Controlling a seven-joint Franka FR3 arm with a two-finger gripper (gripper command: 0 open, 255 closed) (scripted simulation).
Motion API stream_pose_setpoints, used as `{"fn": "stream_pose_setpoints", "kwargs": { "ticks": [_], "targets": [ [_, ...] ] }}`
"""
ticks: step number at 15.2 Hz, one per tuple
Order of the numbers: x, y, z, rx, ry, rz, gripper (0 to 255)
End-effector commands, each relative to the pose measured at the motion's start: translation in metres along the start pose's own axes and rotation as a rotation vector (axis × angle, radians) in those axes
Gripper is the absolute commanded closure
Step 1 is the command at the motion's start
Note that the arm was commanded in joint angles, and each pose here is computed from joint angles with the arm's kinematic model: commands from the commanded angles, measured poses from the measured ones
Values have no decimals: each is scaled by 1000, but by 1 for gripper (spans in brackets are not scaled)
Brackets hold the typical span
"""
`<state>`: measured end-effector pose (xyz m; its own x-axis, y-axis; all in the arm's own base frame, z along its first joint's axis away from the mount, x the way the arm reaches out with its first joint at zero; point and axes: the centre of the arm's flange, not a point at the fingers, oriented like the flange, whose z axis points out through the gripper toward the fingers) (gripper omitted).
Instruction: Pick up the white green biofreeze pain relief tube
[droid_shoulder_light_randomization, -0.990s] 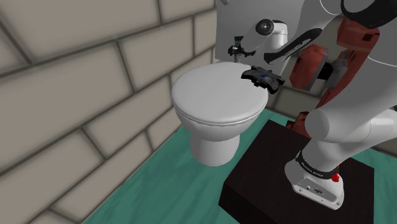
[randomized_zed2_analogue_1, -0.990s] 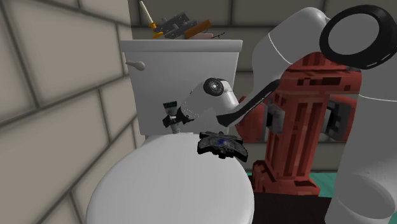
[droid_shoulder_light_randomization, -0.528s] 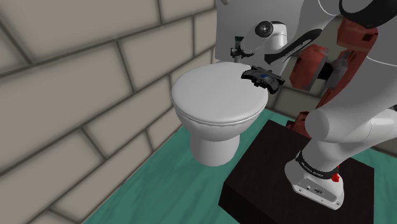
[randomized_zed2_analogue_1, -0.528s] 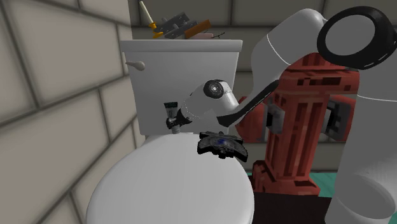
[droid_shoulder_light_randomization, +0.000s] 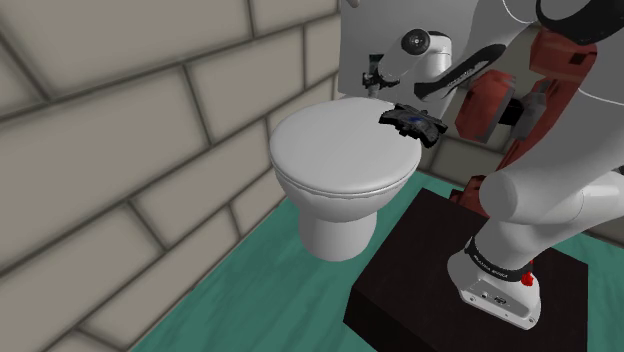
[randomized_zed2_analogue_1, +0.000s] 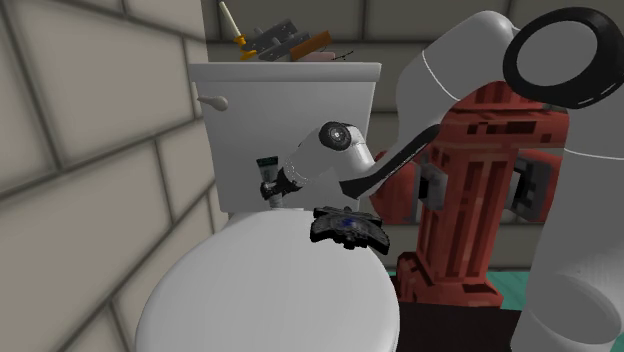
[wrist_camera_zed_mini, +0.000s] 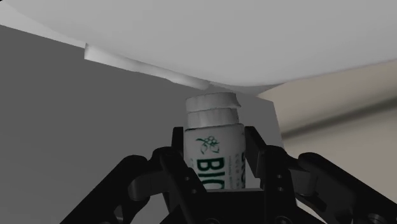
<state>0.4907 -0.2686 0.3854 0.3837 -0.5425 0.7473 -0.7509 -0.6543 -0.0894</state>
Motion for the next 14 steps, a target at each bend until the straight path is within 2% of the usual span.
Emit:
{"fn": "stream_pose_setpoints", "kwargs": {
  "ticks": [1, 14],
  "targets": [
    [8, 0, -8, 0, 0, 1, 255],
    [52, -5, -46, 0, 0, 1, 255]
  ]
}}
